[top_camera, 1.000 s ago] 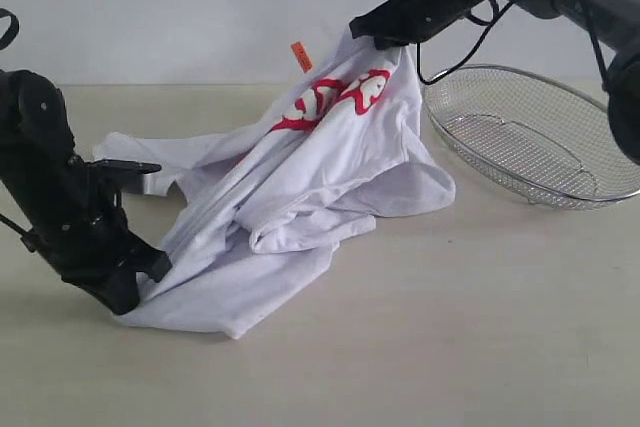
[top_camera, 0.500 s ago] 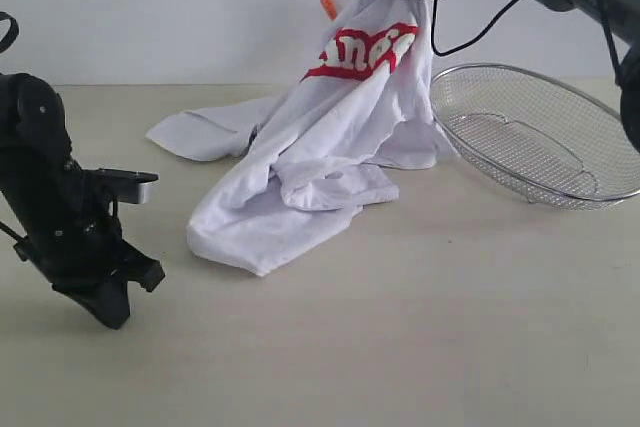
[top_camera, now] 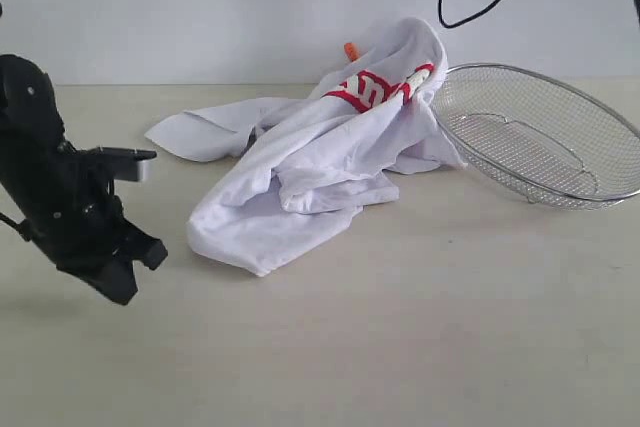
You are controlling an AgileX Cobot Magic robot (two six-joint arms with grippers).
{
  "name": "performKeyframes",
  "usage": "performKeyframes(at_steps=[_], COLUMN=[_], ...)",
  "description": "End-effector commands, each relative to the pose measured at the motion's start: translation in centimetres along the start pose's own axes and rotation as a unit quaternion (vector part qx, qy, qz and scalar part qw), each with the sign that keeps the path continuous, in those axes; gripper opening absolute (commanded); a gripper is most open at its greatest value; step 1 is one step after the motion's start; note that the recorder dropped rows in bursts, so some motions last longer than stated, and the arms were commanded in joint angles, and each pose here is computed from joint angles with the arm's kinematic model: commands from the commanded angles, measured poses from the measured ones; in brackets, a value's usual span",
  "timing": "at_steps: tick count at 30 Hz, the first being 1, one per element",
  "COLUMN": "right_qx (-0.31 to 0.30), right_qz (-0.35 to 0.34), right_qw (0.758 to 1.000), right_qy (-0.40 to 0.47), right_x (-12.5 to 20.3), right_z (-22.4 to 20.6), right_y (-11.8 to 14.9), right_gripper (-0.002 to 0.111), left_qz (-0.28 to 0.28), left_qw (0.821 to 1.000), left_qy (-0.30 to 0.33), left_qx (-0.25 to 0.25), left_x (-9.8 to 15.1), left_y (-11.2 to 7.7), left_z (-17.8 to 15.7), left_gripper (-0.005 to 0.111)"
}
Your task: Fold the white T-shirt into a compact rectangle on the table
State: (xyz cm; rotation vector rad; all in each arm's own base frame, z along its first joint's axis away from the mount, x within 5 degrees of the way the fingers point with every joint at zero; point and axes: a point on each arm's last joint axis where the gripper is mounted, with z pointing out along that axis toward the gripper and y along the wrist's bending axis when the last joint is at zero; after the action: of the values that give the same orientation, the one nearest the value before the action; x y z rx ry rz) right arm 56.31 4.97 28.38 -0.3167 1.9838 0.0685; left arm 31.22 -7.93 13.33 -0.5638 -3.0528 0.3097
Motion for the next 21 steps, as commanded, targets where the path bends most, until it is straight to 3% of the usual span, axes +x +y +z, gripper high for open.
performKeyframes(at_steps=[1, 4, 8, 13, 16, 21], right_qx=[0.003, 0.015, 0.026, 0.010, 0.004, -0.062], right_qz=[-0.013, -0.016, -0.028, -0.008, 0.002, 0.059], right_qw=[0.999, 0.995, 0.983, 0.961, 0.961, 0.963], right_qy=[0.039, 0.097, 0.180, 0.278, 0.276, 0.254], right_x=[-2.3, -2.5, -1.9, -0.1, 0.0, -0.4], right_z=[-3.8, -5.6, -7.4, -8.3, -8.4, -8.3], right_y=[-0.9, -1.1, -1.5, -2.0, -2.3, -1.1], right_gripper=[0.082, 0.061, 0.000, 0.000, 0.000, 0.000], left_qz=[0.006, 0.011, 0.053, 0.079, 0.087, 0.085], left_qw=[0.997, 0.993, 0.986, 0.979, 0.979, 0.980], left_qy=[-0.079, -0.120, -0.153, -0.177, -0.172, -0.170], left_qx=[-0.009, -0.004, 0.031, 0.062, 0.063, 0.066], left_x=[-0.7, -1.1, -2.3, -4.4, -5.7, -7.3], left_y=[-0.5, -1.2, -3.1, -5.6, -6.5, -7.0], left_z=[-3.1, -4.2, -3.9, -2.0, -0.5, 1.3], left_gripper=[0.005, 0.005, 0.005, 0.005, 0.005, 0.005])
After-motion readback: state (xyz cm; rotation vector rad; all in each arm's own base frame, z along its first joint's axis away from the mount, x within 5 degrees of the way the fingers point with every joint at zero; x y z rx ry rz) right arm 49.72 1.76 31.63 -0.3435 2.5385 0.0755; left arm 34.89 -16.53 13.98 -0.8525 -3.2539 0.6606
